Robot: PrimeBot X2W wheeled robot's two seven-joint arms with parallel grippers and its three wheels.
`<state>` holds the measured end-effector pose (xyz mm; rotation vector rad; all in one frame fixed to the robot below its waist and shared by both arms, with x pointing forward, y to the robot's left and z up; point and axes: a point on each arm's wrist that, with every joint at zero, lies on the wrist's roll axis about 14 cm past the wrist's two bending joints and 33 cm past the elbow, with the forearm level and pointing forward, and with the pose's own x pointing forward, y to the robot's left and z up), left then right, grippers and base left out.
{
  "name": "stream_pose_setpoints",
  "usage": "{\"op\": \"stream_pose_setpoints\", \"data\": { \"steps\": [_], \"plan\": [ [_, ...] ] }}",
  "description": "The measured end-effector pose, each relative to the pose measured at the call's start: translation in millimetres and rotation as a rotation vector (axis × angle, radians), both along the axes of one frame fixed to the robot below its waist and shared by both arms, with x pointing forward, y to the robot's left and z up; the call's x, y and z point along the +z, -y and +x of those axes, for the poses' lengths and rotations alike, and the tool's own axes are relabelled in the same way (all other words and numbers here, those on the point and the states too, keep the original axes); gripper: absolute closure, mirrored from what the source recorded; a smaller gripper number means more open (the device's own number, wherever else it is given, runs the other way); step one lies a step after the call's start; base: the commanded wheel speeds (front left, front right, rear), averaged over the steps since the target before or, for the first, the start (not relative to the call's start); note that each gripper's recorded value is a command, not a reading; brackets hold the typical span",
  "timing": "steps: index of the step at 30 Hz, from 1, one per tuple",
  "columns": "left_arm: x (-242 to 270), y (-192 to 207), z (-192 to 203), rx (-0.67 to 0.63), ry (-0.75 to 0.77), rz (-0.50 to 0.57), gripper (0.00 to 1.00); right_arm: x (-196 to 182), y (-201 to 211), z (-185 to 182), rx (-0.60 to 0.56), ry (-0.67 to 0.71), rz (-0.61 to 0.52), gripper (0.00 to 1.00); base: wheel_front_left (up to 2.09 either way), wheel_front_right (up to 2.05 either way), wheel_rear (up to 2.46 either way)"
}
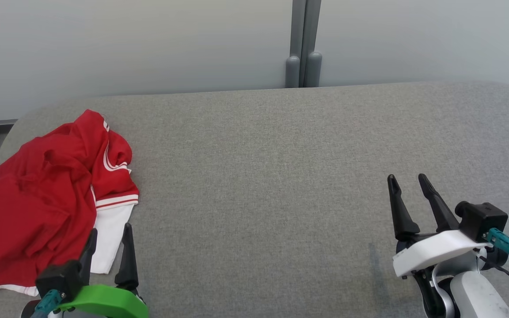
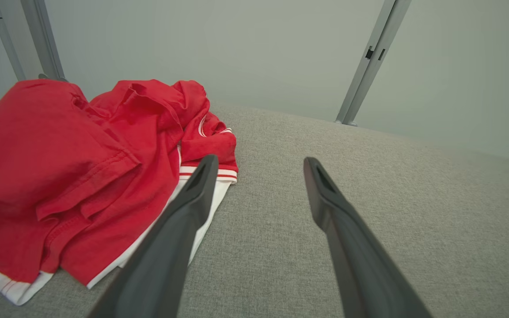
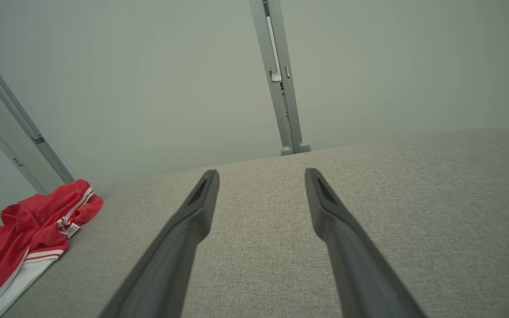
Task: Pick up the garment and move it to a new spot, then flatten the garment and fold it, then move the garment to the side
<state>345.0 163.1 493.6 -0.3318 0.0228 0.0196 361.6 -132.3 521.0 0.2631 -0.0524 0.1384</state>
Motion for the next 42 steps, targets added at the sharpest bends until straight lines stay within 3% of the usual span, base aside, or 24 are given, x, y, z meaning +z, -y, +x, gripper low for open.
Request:
{"op": "stream_pose_setpoints", "data": {
  "steps": [19,42],
  "plan": [
    [12.1,12.8,-3.1,-0.046,0.084,0.209,0.00,14.9,-15.9,-5.0,0.047,0.126,-0.239,0.00,0.00,0.00,0.00],
    [11.5,12.6,-3.3,-0.045,0.082,0.204,0.00,11.1,-15.9,-4.7,0.042,0.109,-0.213,0.00,0.00,0.00,0.00]
  ]
}}
